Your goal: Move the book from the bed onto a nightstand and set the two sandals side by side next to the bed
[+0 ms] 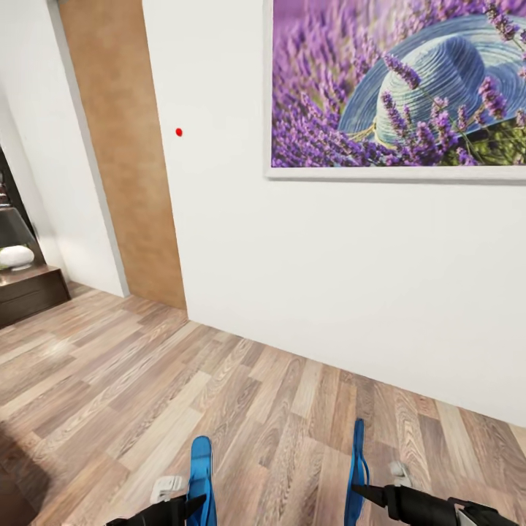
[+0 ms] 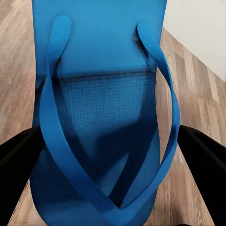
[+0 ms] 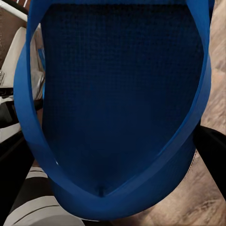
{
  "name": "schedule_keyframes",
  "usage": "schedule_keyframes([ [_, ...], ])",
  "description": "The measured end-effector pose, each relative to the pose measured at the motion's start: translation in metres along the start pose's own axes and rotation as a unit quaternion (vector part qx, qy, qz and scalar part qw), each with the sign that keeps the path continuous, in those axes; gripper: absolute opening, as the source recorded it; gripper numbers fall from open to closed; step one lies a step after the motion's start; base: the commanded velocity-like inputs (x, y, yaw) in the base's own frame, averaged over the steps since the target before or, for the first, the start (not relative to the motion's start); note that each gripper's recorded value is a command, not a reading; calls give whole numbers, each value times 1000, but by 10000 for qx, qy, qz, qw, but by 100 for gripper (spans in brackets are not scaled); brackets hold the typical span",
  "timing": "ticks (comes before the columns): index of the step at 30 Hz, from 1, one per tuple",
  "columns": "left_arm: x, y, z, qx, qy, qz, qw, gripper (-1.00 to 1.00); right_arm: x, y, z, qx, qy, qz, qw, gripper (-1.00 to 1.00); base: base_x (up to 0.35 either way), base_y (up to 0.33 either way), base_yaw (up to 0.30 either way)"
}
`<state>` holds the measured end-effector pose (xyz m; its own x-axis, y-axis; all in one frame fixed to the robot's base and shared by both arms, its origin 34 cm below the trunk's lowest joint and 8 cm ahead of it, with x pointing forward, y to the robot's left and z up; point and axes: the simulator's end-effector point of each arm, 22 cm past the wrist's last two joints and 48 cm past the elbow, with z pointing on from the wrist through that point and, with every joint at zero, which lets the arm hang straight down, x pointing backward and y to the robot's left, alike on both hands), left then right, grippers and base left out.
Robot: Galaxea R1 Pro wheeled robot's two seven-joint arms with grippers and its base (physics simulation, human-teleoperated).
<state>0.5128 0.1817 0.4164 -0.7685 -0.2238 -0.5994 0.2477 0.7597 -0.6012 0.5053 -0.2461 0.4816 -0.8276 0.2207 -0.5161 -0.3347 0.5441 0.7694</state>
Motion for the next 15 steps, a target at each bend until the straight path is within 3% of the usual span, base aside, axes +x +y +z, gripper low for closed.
schedule_keyframes([
  [15, -2, -2, 0, 13, -22, 15, 10000, -100, -2, 2, -1, -9, -19, -30, 10000, -100, 0, 0, 270],
])
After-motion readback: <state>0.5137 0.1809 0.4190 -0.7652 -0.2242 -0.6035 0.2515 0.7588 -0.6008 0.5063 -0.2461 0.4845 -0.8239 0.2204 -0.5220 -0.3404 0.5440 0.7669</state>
